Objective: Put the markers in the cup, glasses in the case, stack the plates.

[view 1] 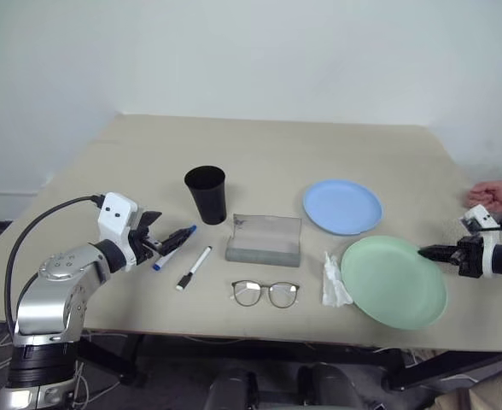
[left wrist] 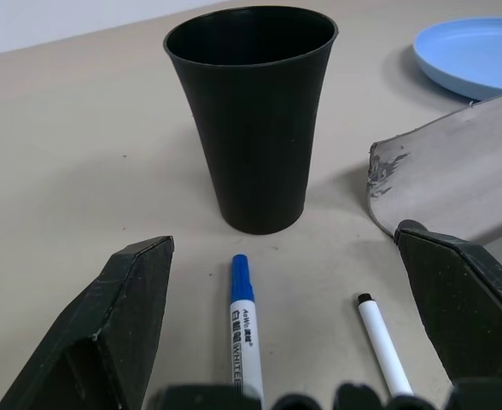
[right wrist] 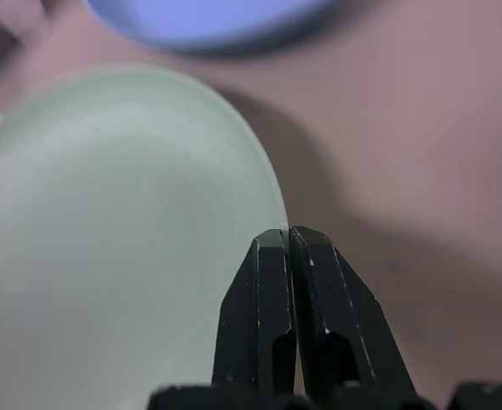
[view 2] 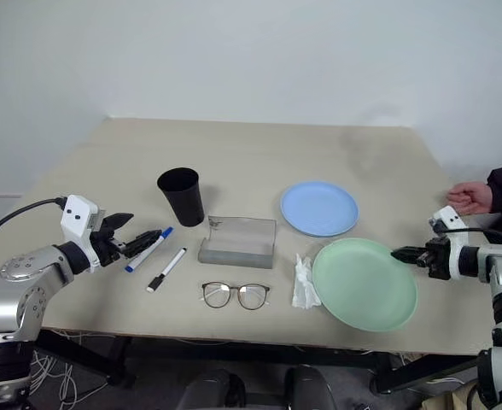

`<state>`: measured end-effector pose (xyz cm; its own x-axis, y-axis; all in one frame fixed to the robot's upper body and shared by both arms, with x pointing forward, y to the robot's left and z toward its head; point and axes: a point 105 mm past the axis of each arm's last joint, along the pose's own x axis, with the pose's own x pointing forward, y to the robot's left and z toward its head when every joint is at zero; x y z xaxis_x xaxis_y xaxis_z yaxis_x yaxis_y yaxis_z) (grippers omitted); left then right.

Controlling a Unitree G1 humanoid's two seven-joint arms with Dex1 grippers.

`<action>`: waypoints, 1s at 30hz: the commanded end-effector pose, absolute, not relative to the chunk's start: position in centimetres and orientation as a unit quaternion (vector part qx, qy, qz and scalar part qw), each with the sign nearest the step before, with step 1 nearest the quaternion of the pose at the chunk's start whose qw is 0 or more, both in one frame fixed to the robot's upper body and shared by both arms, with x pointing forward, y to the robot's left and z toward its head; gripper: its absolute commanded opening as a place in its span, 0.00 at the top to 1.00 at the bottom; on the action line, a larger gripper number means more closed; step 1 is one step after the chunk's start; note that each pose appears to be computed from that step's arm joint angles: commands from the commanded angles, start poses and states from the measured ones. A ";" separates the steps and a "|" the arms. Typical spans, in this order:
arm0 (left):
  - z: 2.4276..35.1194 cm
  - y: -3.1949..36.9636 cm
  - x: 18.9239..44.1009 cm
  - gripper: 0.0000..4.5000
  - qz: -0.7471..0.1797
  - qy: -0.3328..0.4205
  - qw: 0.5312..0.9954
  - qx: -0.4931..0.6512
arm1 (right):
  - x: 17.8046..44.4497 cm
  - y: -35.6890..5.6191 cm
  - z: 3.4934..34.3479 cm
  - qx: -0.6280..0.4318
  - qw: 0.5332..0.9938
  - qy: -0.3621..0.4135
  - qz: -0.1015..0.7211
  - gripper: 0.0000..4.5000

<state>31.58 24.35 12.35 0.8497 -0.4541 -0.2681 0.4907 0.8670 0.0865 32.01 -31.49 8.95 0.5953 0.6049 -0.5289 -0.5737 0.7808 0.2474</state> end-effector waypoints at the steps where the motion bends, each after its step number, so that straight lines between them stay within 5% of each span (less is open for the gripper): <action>1: 13.9 24.4 31.6 0.01 -0.243 0.091 0.962 0.089 | 33.1 -31.4 12.2 0.054 0.909 0.245 0.332 1.00; 16: 13.9 24.3 31.7 0.01 -0.243 0.092 0.961 0.091 | 36.7 -27.8 14.7 0.136 0.921 0.205 0.301 1.00; 30: 14.3 24.2 31.9 0.01 -0.242 0.086 0.962 0.090 | 44.4 -22.4 15.3 0.085 0.961 0.210 0.161 1.00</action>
<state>31.69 24.37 12.51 0.8547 -0.4487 -0.2610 0.4842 0.8705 0.0889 43.53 -21.61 14.19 0.8191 0.4237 -0.3869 -0.3218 0.8975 0.3017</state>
